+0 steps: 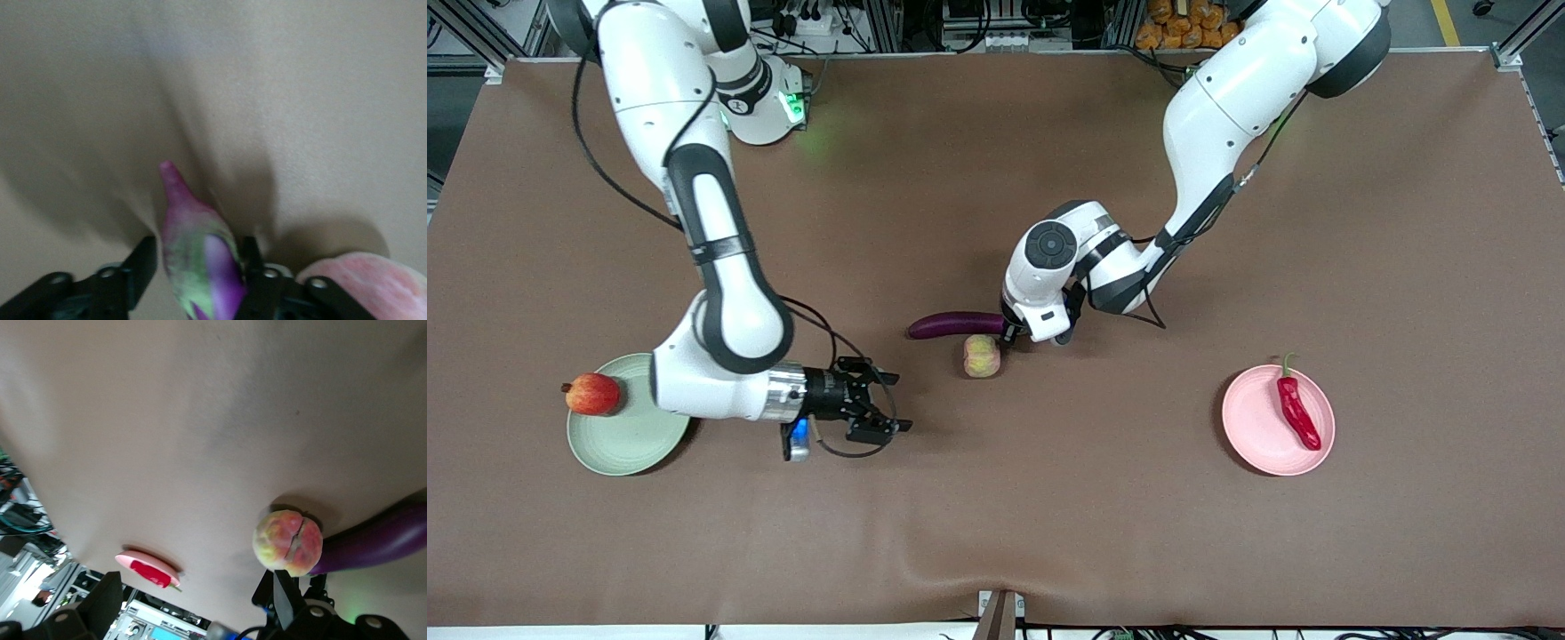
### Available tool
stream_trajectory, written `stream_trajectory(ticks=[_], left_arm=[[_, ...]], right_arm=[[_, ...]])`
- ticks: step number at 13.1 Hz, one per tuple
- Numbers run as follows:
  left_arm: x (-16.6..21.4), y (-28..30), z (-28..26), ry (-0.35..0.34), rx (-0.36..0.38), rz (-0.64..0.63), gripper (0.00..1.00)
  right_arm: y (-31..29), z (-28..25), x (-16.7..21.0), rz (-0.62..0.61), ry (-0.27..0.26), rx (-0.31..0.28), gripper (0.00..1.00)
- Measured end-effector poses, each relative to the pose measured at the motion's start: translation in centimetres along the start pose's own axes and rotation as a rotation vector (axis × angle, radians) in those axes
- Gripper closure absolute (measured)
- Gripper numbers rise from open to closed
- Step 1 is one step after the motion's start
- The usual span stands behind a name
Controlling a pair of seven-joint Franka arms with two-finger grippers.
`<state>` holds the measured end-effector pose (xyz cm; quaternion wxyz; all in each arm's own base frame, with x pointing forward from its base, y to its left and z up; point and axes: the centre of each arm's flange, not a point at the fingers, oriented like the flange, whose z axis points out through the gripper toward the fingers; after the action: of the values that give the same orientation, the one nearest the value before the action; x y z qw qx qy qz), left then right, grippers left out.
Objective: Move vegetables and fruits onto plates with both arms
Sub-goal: 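Lift the eggplant with the left gripper while the right gripper grasps the apple, then lower the eggplant onto the pink plate while the right gripper lifts the apple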
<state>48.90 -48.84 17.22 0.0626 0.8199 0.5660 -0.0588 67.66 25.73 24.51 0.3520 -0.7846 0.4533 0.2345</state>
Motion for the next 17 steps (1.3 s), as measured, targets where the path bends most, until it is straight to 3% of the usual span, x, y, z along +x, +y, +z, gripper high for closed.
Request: stream_trajectory(ticks=[2, 5, 8, 10, 13, 17], left_arm=[[0.1, 0.2, -0.2, 0.002, -0.007, 0.008, 0.62], [2.0, 1.2, -1.9, 0.038, -0.022, 0.053, 0.62], [7.0, 1.7, -6.2, 0.121, 0.023, 0.184, 0.63], [9.1, 1.4, -9.1, 0.168, 0.077, 0.287, 0.66], [11.7, 1.0, -13.0, 0.177, 0.158, 0.487, 0.66], [20.6, 2.0, -16.4, 0.149, 0.213, 0.775, 0.66]], right_arm=[[0.6, 1.0, 0.5, 0.009, 0.001, -0.015, 0.00], [0.9, 1.6, 1.0, 0.015, 0.005, -0.022, 0.00], [1.0, 2.8, 0.3, 0.005, 0.005, -0.034, 0.00], [1.4, 4.3, -0.4, -0.004, 0.015, -0.046, 0.00], [3.5, 7.6, -1.0, 0.006, 0.016, -0.099, 0.00], [5.6, 10.6, -1.6, 0.015, 0.054, -0.128, 0.00]])
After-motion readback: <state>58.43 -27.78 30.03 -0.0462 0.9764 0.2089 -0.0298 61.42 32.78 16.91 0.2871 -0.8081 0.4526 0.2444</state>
